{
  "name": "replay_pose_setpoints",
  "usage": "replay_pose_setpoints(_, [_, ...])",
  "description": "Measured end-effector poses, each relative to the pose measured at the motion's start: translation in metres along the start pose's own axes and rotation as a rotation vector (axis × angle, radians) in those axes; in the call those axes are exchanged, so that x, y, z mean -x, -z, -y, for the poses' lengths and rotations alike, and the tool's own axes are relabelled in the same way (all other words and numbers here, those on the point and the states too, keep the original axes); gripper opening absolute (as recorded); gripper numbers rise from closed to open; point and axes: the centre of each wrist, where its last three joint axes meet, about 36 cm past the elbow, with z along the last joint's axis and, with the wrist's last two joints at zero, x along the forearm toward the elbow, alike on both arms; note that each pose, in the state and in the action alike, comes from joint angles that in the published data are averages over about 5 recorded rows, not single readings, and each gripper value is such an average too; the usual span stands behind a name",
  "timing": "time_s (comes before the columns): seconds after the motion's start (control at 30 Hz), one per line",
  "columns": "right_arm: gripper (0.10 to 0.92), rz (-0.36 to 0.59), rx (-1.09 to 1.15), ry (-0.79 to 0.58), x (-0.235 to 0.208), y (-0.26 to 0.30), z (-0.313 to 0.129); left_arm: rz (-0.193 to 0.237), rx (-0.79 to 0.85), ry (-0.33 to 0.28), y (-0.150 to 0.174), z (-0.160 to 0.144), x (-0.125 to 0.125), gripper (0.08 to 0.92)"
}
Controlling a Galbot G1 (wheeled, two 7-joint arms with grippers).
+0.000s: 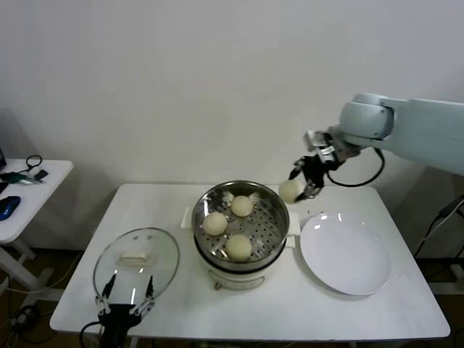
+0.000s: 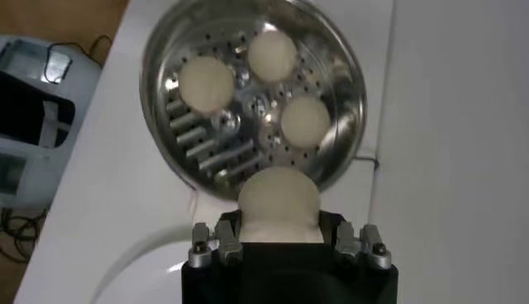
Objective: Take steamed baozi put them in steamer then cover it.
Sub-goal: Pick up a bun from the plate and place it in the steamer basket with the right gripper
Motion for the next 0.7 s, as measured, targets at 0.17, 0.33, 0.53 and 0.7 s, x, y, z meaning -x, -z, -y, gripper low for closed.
replay_pose_setpoints(0.17, [0.63,-0.016,-0.03,0.026,0.029,0.028,-0.005,0.003,-0.001,0.004,0.001,-0.001,-0.001,0.823])
replay_pose_setpoints(0.33, [0.63,-0.041,-0.045,0.043,0.061,0.036,-0.011,0.003,-0.001,0.01,0.002,-0.003,-0.001,0.823])
replay_pose_setpoints(0.53, [0.636,-0.072,-0.047,0.049,0.096,0.034,-0.017,0.003,-0.002,0.016,0.002,-0.005,-0.001,0.823])
replay_pose_setpoints(0.7, [0.636,-0.083,-0.047,0.043,0.118,0.032,-0.019,0.003,-0.002,0.016,0.002,-0.005,-0.002,0.823])
